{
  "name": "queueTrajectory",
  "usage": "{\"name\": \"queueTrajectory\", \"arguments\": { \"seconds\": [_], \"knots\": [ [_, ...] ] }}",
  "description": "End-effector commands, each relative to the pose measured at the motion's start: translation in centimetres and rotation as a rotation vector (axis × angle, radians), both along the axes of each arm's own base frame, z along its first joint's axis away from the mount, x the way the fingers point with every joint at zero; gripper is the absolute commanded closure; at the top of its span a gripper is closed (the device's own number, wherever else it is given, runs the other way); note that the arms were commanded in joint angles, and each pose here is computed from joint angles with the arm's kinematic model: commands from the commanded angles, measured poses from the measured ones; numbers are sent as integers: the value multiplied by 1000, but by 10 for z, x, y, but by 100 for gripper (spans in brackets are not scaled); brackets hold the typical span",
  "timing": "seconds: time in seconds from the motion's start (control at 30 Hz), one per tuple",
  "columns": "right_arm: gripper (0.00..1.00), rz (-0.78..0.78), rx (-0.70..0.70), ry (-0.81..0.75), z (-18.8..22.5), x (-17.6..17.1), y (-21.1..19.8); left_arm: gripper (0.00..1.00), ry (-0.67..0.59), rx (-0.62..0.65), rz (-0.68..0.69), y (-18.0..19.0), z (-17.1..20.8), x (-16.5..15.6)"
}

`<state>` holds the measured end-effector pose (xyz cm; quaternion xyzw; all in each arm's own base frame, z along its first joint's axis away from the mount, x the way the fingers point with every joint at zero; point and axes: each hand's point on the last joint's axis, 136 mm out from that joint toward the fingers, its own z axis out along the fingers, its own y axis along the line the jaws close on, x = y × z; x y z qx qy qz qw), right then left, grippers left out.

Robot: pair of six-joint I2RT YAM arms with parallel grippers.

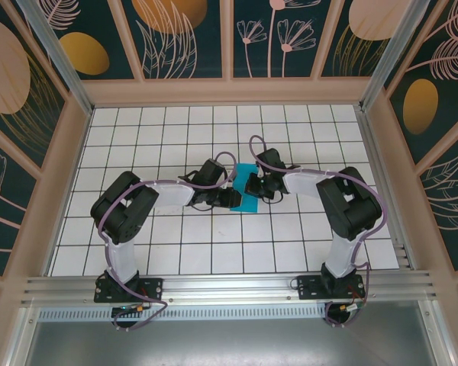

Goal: Fold a paper plane with a square sheet of paper (fold left side to right side)
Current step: Fold the triangle a second time at the center of the table.

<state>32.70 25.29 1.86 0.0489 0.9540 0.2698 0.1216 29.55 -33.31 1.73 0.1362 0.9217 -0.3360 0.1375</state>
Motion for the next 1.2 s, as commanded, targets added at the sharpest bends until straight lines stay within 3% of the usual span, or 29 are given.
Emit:
{"name": "queueTrajectory", "arguments": {
  "seconds": [0.0, 0.57, 0.83, 1.0, 1.17],
  "knots": [
    [96, -20, -72, 3, -7, 2, -18, 72, 77, 242, 55, 48, -55, -13],
    [96, -83, -93, -10, -5, 10, -62, 73, 82, 258, 53, 51, -60, -16],
    [95, -33, -9, -113, 52, 20, -35, 73, 59, 215, 49, 43, -45, -10],
    [95, 12, 65, -53, 33, 10, -4, 73, 52, 199, 49, 40, -40, -8],
    [95, 7, 66, -22, 13, 15, 1, 72, 53, 201, 47, 40, -40, -9]
  ]
}}
